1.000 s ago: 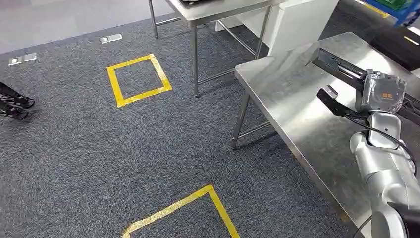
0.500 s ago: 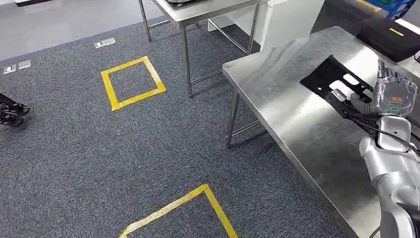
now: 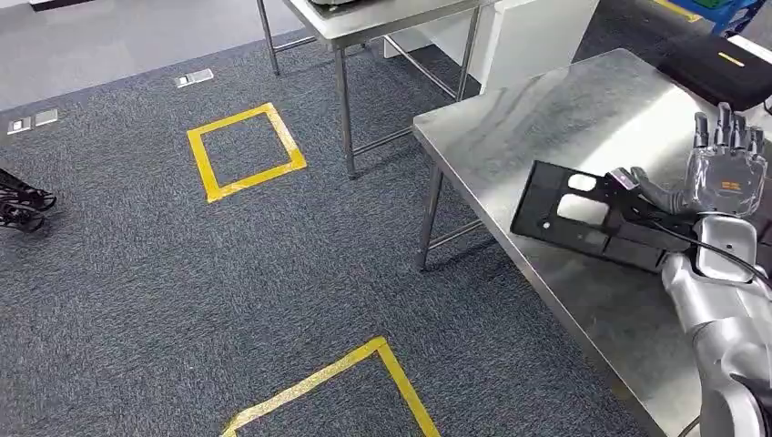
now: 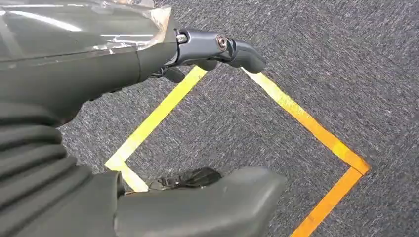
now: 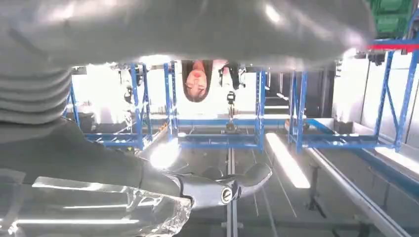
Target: Take the parts from the cabinet and place them on the table.
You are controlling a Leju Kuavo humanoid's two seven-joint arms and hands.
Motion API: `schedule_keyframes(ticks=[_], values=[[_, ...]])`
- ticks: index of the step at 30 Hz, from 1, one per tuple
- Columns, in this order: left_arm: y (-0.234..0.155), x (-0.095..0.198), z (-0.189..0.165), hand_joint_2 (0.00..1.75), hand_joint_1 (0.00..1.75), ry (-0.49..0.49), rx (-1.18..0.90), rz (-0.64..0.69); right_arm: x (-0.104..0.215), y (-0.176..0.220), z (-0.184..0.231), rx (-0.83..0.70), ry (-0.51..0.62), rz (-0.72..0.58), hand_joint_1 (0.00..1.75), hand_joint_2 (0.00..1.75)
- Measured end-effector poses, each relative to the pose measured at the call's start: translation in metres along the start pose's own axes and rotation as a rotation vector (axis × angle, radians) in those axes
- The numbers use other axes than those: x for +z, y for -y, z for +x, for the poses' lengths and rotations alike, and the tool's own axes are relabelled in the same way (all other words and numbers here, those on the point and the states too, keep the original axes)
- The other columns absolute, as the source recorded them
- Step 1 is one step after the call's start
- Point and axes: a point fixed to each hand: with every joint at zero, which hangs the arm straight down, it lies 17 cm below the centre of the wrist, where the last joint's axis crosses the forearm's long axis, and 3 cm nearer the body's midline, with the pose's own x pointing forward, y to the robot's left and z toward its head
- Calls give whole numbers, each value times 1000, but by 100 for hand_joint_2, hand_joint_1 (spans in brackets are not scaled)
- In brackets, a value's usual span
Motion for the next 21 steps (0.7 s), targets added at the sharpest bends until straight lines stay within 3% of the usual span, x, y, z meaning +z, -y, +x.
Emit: schedule_keyframes(ticks=[1, 2, 9, 12, 21], values=[[0, 0, 0, 0, 0, 0, 1, -1, 0, -3, -2, -7, -9, 20, 0, 0], [1, 0, 0, 0, 0, 0, 1, -3, 0, -9, -5, -11, -21, 49, 0, 175], [4, 0, 1, 0, 0, 3, 2, -18, 18, -64, -35, -44, -151, 375, 0, 175], [4, 0, 1, 0, 0, 3, 5, -22, 20, -72, -41, -66, -174, 444, 0, 175], [3, 0, -1, 0, 0, -7, 4, -15, -13, -28, -48, -128, -168, 254, 0, 175]])
